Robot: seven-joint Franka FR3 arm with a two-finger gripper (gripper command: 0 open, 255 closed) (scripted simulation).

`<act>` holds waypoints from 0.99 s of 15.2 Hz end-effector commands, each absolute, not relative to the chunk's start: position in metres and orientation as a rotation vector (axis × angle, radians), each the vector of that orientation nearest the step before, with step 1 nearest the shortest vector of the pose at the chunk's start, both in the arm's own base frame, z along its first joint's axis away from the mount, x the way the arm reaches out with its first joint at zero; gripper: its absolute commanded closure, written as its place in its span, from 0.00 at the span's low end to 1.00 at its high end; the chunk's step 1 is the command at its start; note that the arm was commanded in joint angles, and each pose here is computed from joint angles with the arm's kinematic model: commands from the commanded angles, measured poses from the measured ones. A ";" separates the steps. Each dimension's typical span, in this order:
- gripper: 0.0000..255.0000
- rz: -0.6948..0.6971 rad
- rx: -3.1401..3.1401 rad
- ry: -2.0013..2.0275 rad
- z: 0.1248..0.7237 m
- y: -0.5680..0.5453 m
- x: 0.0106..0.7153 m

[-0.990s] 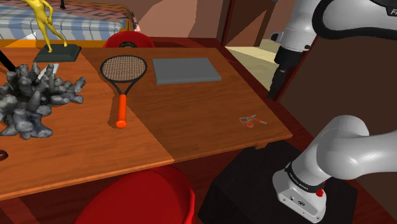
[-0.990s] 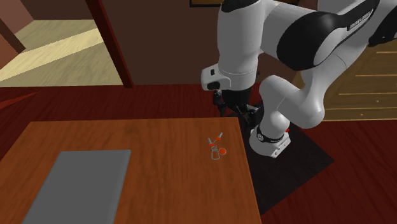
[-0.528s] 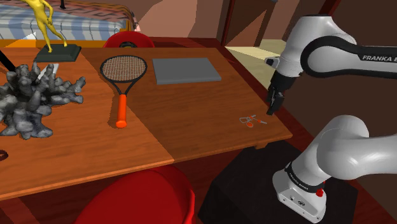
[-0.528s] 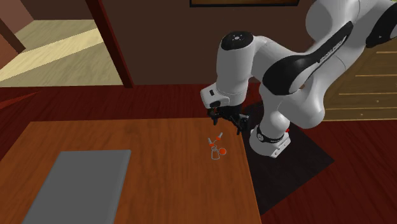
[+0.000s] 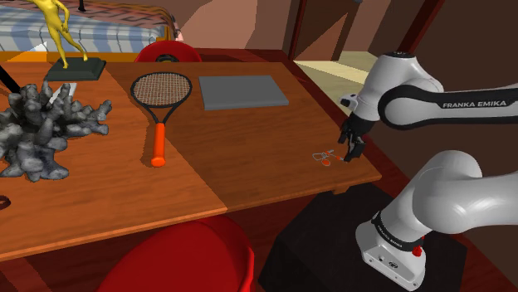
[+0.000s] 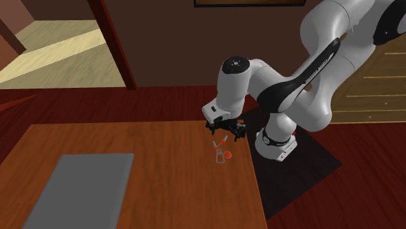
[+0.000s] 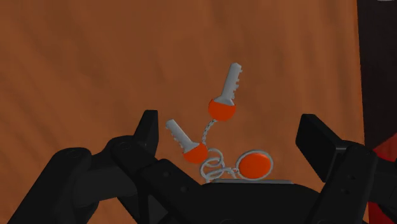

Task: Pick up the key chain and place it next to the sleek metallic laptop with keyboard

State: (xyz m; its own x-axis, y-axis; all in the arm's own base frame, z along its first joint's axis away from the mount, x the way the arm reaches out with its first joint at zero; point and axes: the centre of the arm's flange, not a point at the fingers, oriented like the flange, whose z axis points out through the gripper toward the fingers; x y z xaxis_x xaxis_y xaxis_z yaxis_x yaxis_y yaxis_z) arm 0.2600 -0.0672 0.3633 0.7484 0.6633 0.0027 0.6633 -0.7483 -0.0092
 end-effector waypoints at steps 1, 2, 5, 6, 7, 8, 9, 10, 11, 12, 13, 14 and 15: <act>0.00 -0.002 -2.927 -1.118 0.351 -0.068 0.259; 0.00 -0.002 -2.927 -1.118 0.346 -0.068 0.259; 0.00 -0.002 -2.927 -1.118 0.332 -0.068 0.259; 0.00 -0.002 -2.927 -1.118 0.332 -0.068 0.259; 0.00 -0.002 -2.927 -1.118 0.332 -0.068 0.259; 0.00 -0.002 -2.927 -1.118 0.332 -0.068 0.259; 0.00 -0.002 -2.927 -1.118 0.332 -0.068 0.259; 0.00 -0.002 -2.927 -1.118 0.332 -0.068 0.259; 0.00 -0.002 -2.927 -1.118 0.332 -0.068 0.259; 0.00 -0.002 -2.927 -1.118 0.332 -0.068 0.259; 1.00 -0.002 -2.927 -1.118 0.332 -0.068 0.259; 1.00 -0.002 -2.927 -1.118 0.332 -0.068 0.259; 1.00 -0.002 -2.927 -1.118 0.332 -0.067 0.259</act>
